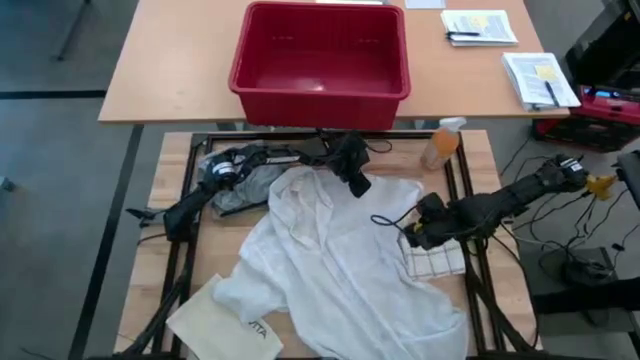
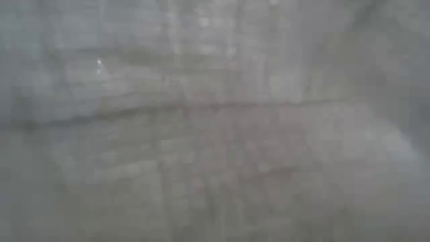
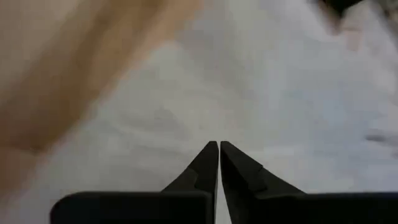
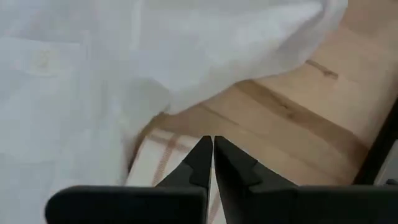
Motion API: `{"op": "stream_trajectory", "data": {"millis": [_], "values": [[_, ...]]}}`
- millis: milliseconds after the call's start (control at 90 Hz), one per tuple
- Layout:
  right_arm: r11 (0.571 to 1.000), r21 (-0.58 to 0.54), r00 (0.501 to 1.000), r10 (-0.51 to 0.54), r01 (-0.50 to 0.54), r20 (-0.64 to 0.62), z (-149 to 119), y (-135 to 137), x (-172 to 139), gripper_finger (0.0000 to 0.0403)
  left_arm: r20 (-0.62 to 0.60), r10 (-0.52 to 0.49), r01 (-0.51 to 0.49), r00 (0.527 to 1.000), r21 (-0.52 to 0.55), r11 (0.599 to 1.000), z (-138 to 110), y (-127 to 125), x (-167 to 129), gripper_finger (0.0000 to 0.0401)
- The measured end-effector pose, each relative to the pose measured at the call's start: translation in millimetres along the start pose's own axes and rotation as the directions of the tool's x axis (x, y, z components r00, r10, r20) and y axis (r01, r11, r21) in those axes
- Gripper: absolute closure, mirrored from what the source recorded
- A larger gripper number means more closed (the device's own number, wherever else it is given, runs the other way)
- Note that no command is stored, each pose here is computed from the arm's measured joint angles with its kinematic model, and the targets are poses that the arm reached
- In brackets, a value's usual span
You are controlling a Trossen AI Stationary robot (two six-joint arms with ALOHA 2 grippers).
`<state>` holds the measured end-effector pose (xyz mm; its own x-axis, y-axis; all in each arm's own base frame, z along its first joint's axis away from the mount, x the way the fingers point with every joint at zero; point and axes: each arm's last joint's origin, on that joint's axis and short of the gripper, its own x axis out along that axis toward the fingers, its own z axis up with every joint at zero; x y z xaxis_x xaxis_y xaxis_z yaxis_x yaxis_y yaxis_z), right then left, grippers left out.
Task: Fold laundry
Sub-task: Fold the white long sleeve shirt
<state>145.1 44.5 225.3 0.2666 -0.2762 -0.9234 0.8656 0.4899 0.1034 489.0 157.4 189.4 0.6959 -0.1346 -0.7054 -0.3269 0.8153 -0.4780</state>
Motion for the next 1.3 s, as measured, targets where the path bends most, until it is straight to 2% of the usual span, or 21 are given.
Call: {"op": "stream_trajectory", "data": {"millis": [89, 189, 278, 333, 422, 500, 678, 911, 1300], "values": [[1.0, -0.005, 1.0, -0.004, 0.004, 0.003, 2.0, -0.3, 0.7, 0.0401, 0.032, 0.012, -0.01, 0.999, -0.08, 0.997, -0.1, -6.5, 4.6, 0.0401], [1.0, -0.007, 1.0, -0.004, 0.004, 0.007, 2.5, -0.3, 0.8, 0.0401, 0.099, 0.118, -0.108, 0.988, -0.109, 0.988, 0.6, 1.3, 14.5, 0.0401], [1.0, 0.0, 1.0, -0.003, 0.003, 0.009, 2.6, -0.1, 0.8, 0.0401, 0.178, 0.243, -0.225, 0.953, -0.118, 0.967, 1.7, 3.1, 19.6, 0.0401], [1.0, -0.001, 1.0, -0.003, 0.003, 0.009, 2.6, -0.1, 0.9, 0.0401, 0.204, 0.248, -0.228, 0.947, -0.118, 0.967, 2.1, 1.6, 22.9, 0.0401], [1.0, 0.008, 1.0, -0.009, 0.009, 0.025, 3.8, -0.5, 1.1, 0.0401, 0.141, 0.201, -0.187, 0.969, -0.11, 0.976, -5.8, 5.4, 34.3, 0.0401], [1.0, 0.02, 0.999, -0.018, 0.017, 0.03, 7.3, -1.0, 1.0, 0.0401, 0.056, 0.225, -0.217, 0.973, -0.119, 0.969, -18.3, 11.9, 44.2, 0.0401], [0.997, 0.055, 0.998, -0.048, 0.046, 0.027, 20.6, -1.2, 2.6, 0.0401, 0.037, 0.276, -0.271, 0.96, -0.112, 0.956, -22.3, 15.3, 46.2, 0.0401], [0.992, 0.101, 0.992, -0.084, 0.074, 0.091, 32.8, -5.3, 3.0, 0.0401, 0.032, 0.289, -0.282, 0.957, -0.138, 0.949, -20.8, 14.1, 44.3, 0.0401], [0.99, 0.117, 0.992, -0.094, 0.084, 0.08, 36.7, -7.0, 4.7, 0.04, -0.105, 0.35, -0.364, 0.931, -0.158, 0.918, -20.4, 4.5, 29.7, 0.0401]]}}
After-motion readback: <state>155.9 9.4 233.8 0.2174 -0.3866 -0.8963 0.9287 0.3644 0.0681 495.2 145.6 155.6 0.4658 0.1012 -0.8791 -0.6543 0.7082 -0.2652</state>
